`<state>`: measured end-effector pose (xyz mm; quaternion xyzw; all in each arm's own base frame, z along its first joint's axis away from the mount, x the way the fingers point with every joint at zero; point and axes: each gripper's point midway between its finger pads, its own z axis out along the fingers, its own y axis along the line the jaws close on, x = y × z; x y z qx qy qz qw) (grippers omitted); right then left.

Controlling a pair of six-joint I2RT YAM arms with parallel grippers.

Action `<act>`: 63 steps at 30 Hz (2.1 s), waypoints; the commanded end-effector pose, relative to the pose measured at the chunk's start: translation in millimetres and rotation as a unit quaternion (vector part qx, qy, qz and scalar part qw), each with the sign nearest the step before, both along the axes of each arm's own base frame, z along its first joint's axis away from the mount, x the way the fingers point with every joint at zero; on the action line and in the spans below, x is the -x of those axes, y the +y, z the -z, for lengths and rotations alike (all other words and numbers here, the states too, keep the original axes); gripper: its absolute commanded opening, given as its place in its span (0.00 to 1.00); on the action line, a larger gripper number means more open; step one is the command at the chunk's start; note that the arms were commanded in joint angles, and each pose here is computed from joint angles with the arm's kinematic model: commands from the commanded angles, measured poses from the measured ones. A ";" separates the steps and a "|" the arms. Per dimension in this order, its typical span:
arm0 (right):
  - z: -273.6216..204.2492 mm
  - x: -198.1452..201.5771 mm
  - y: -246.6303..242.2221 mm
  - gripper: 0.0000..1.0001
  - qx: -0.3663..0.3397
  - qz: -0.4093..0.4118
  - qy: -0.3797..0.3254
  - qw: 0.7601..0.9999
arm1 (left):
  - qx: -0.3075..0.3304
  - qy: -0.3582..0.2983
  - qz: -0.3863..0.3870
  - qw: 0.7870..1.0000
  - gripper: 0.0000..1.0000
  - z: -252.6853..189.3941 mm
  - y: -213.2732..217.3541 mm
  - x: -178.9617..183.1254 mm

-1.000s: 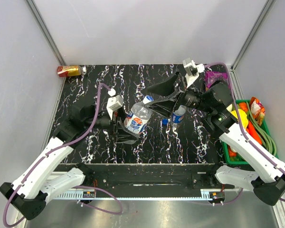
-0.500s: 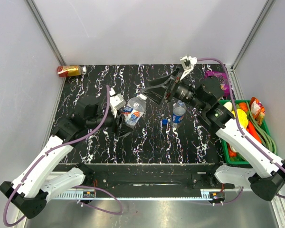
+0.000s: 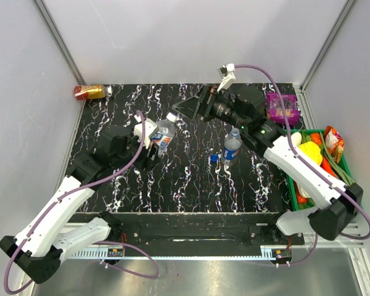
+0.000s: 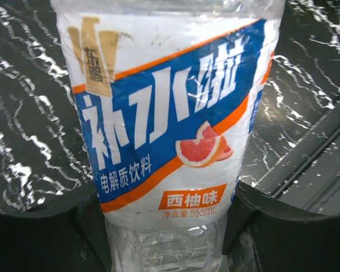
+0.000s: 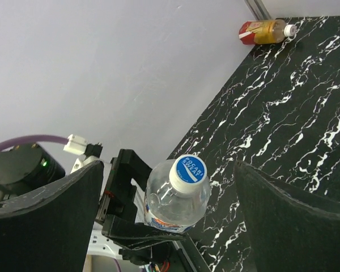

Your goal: Unscrew the bottle caps

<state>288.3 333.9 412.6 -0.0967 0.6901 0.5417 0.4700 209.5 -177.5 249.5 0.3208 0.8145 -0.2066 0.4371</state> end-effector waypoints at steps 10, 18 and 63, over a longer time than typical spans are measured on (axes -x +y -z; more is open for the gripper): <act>32.3 -29.7 40.7 0.92 0.010 -0.041 0.121 0.992 | -0.073 -0.048 -0.144 0.986 0.06 -17.2 48.3 -29.1; 42.8 -35.9 55.1 0.83 0.013 -0.065 0.141 0.988 | -0.101 -0.031 -0.141 0.984 0.06 -6.0 43.6 -30.7; 7.2 3.8 36.1 0.00 -0.014 -0.111 0.030 0.993 | -0.021 -0.002 -0.099 0.995 0.07 3.8 5.5 -18.0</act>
